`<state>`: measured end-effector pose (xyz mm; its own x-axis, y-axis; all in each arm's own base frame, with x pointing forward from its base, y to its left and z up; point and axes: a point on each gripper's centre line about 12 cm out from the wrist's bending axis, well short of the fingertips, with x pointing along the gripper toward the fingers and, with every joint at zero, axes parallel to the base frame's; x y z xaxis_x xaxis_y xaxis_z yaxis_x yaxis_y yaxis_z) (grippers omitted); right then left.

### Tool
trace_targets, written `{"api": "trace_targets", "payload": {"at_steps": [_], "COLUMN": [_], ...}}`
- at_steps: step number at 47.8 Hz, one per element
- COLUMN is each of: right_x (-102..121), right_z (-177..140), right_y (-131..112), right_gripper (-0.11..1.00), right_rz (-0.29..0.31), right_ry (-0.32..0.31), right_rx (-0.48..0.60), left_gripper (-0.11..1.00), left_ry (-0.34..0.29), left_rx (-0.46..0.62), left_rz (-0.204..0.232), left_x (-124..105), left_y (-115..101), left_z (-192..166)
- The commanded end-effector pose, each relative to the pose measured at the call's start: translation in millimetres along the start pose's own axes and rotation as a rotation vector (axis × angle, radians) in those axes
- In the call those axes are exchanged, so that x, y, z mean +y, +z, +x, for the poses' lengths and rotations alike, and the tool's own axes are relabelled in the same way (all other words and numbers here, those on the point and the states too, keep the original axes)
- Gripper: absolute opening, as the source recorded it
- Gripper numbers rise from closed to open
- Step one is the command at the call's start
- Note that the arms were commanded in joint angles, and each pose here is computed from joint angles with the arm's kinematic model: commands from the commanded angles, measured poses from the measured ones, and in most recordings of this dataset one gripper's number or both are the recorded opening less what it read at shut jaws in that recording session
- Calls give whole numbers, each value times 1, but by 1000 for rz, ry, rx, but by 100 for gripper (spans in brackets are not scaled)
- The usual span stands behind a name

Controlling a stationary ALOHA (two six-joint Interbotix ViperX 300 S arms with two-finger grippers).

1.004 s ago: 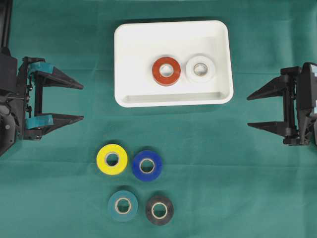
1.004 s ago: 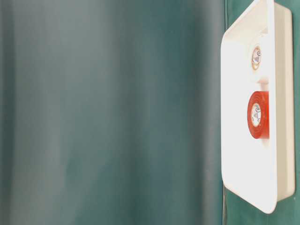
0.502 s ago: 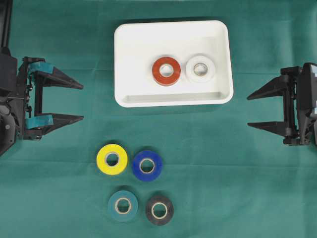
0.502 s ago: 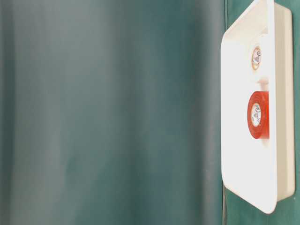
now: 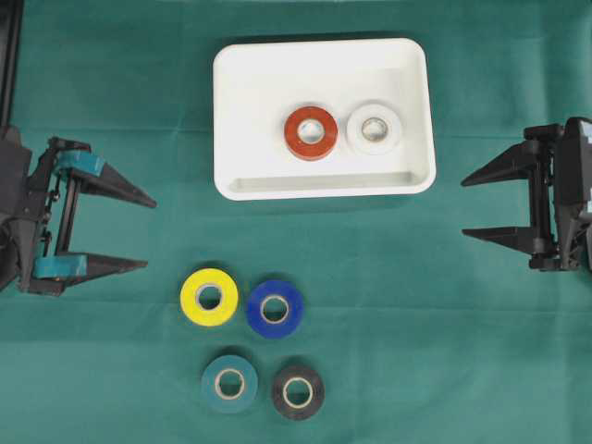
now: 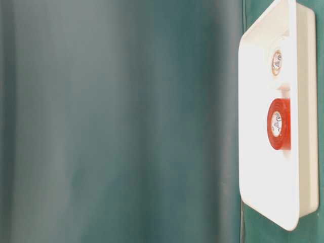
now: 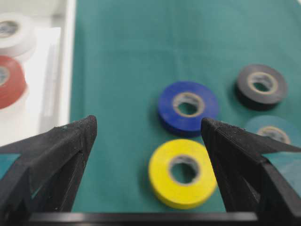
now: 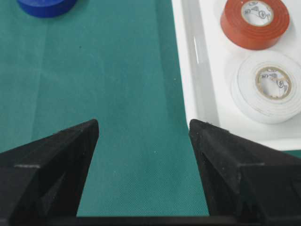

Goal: Pick up the tape from a random location and place it into the white case.
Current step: 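Move the open left gripper toward the yellow tape roll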

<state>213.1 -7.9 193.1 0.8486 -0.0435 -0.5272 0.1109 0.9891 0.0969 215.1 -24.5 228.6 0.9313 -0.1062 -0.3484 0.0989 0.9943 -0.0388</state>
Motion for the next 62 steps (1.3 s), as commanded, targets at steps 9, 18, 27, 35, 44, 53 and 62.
{"api": "trace_targets", "payload": {"at_steps": [9,18,27,35,44,53,62], "right_x": [2,2,1,1,2,2,2], "right_z": [-1,-1,-1,-1,-1,0,0], "right_y": [9,9,9,10,10,9,10], "right_gripper": [75,75,75,75,75,75,75], "right_rz": [-3,-3,-3,-1,-2,-3,-3], "right_ry": [6,6,5,6,7,7,6], "right_rx": [-25,-25,-26,-28,-28,-27,-27], "left_gripper": [98,98,98,98,98,98,98], "left_ry": [-93,-141,-142,-144,-144,-141,-142], "left_rx": [-21,-12,-37,-40,0,41,26], "left_rz": [30,49,47,48,55,61,53], "left_x": [-22,-33,-33,-36,-40,-41,-41], "left_y": [5,3,7,9,12,10,13], "left_z": [-2,-1,2,16,37,48,44]}}
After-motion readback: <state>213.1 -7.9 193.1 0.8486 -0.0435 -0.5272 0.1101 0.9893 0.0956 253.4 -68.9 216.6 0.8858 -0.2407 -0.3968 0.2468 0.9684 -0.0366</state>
